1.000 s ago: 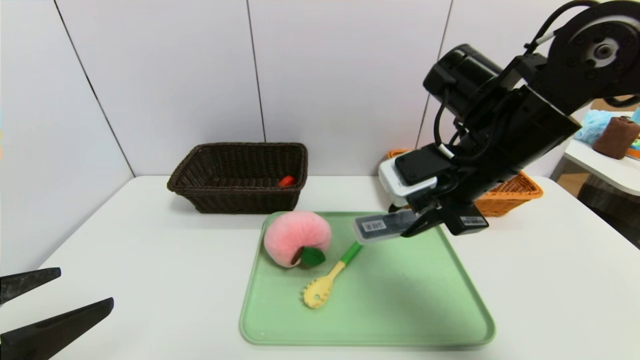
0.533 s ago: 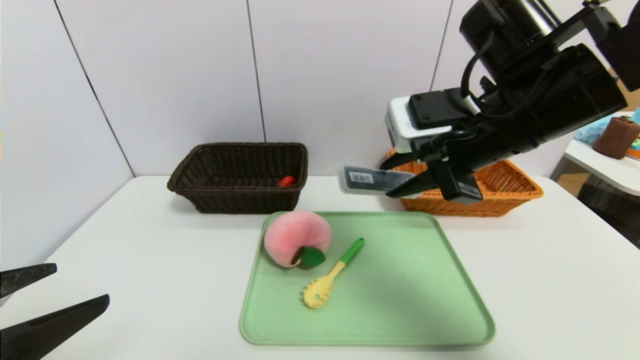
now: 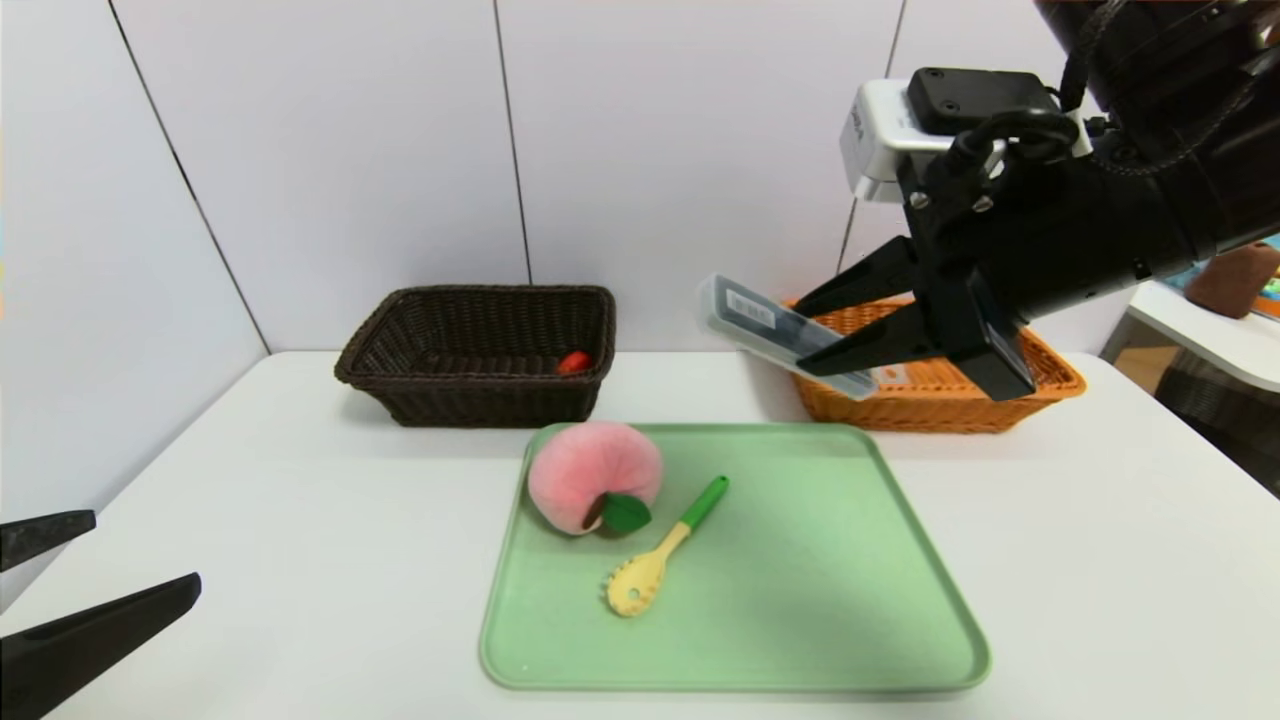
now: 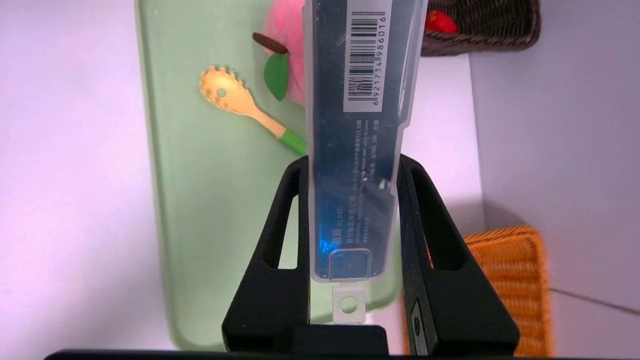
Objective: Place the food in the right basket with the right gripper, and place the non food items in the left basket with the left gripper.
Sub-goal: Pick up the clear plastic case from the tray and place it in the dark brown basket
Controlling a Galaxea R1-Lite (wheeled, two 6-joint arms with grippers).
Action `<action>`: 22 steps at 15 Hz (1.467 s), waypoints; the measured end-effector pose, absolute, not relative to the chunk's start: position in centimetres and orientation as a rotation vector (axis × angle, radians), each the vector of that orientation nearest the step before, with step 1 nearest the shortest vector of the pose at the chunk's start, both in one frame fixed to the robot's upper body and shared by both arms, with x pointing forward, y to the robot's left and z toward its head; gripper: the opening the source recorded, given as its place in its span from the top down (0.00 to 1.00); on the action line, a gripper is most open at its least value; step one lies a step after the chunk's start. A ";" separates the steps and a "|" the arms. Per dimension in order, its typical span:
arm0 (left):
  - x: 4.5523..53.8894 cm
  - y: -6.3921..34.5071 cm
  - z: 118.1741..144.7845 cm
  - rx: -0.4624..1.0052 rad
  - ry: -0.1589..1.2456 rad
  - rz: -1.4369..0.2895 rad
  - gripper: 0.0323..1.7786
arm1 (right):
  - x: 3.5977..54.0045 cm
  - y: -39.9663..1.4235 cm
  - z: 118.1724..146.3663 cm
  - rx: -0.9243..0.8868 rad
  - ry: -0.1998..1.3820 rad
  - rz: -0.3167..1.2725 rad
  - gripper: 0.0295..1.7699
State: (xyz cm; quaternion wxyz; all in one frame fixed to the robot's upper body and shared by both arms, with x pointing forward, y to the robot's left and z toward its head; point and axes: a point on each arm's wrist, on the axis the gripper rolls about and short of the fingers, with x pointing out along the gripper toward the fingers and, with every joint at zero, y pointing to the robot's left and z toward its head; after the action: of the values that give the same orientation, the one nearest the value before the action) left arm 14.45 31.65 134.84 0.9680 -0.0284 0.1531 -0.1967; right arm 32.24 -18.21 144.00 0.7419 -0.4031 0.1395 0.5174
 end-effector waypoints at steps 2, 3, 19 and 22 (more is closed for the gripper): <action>14.4 31.7 134.9 -0.058 0.305 -0.398 0.05 | 31.9 -18.2 144.2 -0.786 0.352 1.112 0.73; 14.4 31.7 135.0 -0.057 0.303 -0.397 0.05 | 31.8 -17.9 144.3 -0.737 0.357 1.099 0.73; 13.4 31.9 134.5 -0.057 0.287 -0.395 0.05 | 38.8 -8.8 141.5 -0.282 0.022 1.003 0.73; 13.2 32.0 134.5 -0.057 0.275 -0.395 0.05 | 40.7 -7.1 141.2 -0.269 -0.045 0.998 0.73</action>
State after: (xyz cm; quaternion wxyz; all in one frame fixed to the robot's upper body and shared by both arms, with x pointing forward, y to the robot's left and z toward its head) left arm 13.17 31.98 134.53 0.9708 -0.0282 0.1364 -0.1955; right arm 40.69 -7.12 141.22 0.8692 -0.1286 -0.0214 0.4770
